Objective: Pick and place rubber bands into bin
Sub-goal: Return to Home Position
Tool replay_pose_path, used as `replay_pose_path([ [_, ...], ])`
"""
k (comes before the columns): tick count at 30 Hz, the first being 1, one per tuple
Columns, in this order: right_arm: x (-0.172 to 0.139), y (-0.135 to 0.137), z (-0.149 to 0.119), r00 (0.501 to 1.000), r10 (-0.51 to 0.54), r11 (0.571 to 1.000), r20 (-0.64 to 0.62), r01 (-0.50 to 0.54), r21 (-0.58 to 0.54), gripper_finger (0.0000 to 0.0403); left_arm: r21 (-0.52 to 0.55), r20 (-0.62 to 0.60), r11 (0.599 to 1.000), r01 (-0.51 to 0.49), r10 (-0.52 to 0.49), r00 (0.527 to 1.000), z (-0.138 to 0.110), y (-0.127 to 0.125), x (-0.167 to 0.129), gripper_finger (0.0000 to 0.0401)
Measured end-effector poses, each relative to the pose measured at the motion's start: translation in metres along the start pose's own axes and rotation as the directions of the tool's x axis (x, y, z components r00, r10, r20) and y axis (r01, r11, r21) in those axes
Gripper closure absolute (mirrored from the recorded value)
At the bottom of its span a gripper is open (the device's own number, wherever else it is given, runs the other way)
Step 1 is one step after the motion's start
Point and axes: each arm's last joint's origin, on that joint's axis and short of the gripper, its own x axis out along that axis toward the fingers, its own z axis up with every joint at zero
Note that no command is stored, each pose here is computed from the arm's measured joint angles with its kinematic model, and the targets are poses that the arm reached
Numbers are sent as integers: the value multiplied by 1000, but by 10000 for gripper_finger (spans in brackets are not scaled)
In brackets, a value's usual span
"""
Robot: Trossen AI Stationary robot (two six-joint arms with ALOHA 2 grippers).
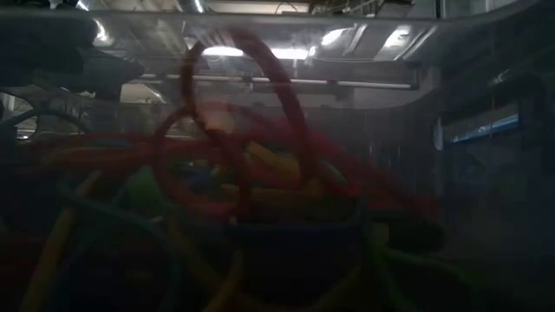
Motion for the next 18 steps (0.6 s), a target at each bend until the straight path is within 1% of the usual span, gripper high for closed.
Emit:
replay_pose_path([
  [2,0,-1,0,1000,-27,1000,-2,27,-15,387,0,0,1000,0,0,1000,0,0,0,400],
  [7,0,-1,0,1000,-31,999,0,31,-26,373,0,0,1000,0,0,1000,0,0,0,400],
  [18,0,-1,0,1000,-31,999,1,31,-26,371,0,0,1000,0,0,1000,0,0,0,400],
])
